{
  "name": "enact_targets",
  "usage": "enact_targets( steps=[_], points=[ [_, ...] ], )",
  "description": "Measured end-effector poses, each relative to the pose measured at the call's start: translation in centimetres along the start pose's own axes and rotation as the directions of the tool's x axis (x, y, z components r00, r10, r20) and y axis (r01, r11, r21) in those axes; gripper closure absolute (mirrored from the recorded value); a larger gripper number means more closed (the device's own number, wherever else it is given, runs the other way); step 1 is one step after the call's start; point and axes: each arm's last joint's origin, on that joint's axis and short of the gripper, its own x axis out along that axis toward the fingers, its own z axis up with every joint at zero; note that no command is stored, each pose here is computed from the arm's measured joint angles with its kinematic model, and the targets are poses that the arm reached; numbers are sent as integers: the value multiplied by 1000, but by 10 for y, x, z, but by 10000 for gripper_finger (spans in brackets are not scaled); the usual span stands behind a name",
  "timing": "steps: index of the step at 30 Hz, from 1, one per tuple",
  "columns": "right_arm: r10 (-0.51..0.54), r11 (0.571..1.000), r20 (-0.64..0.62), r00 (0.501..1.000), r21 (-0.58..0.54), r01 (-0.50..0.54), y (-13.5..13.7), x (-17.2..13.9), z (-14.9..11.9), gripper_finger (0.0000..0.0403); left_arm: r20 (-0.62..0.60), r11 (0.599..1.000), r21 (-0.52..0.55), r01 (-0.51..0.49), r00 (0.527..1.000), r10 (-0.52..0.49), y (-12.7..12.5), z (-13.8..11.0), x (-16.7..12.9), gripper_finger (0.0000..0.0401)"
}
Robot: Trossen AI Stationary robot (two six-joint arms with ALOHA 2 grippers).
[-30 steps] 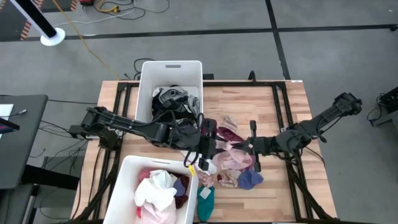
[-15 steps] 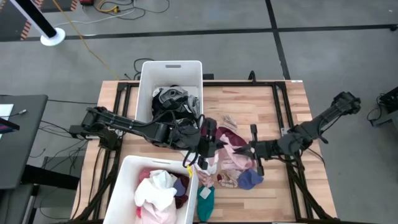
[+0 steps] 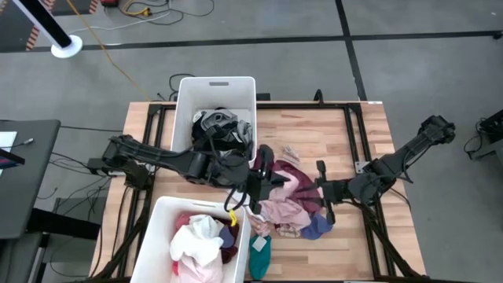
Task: Sort clothes
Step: Put the pink underwear into the bottom white laundry bin
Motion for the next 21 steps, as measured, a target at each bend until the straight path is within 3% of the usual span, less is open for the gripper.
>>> enact_targets(
  steps=[9, 21],
  points=[
    [-4, 998, -61, 998, 55, 7, 0, 0, -6, 256, -40, 999, 4, 36, 999, -36, 17, 18, -18, 400],
    [26, 998, -69, 997, 56, -22, 6, -4, -8, 253, -108, 993, -11, 118, 987, -119, 37, 50, -70, 400]
  ],
)
